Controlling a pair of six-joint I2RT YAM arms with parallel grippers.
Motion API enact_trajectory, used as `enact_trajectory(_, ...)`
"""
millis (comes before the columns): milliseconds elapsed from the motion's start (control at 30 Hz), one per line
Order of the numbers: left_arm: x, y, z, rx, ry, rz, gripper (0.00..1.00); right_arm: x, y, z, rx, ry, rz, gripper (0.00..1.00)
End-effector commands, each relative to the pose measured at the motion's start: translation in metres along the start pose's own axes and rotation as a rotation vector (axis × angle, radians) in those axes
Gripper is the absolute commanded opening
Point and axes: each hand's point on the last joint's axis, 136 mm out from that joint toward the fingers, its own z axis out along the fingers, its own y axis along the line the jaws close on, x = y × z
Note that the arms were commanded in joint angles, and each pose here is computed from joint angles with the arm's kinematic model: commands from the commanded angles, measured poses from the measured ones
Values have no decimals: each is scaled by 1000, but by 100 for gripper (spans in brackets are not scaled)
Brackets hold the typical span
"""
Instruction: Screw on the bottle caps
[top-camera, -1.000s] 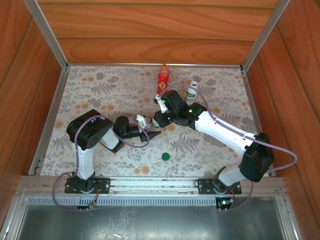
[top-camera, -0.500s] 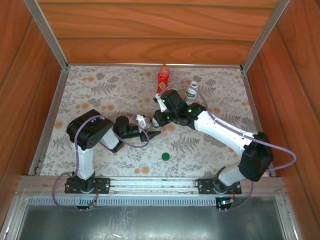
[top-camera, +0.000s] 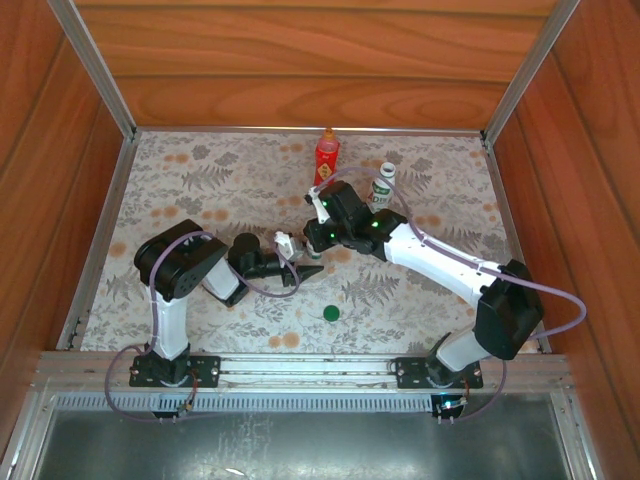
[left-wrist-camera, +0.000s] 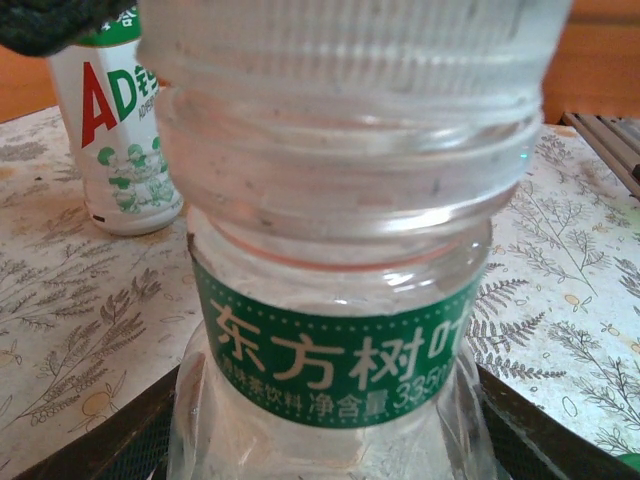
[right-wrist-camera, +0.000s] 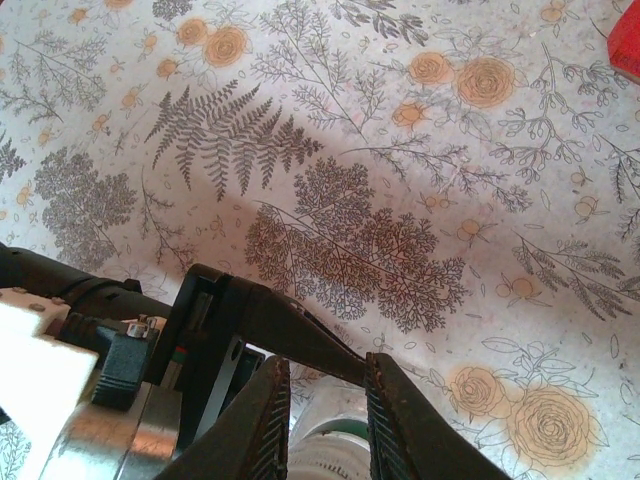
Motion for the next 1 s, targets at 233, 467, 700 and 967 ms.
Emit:
enact_trajectory(233, 9, -3, 0, 12, 20, -13, 60, 17, -6, -24, 46, 124, -32, 40)
enact_trajectory(467, 9, -1, 0, 10, 21, -14, 60, 7, 0, -41, 66, 76, -89, 56)
enact_trajectory(700, 9, -1, 0, 10, 21, -15, 60, 11, 6, -38, 81, 90, -125, 62)
enact_trajectory(967, 10, -1, 0, 9, 23, -15, 60, 11, 8, -30, 82, 111, -132, 58)
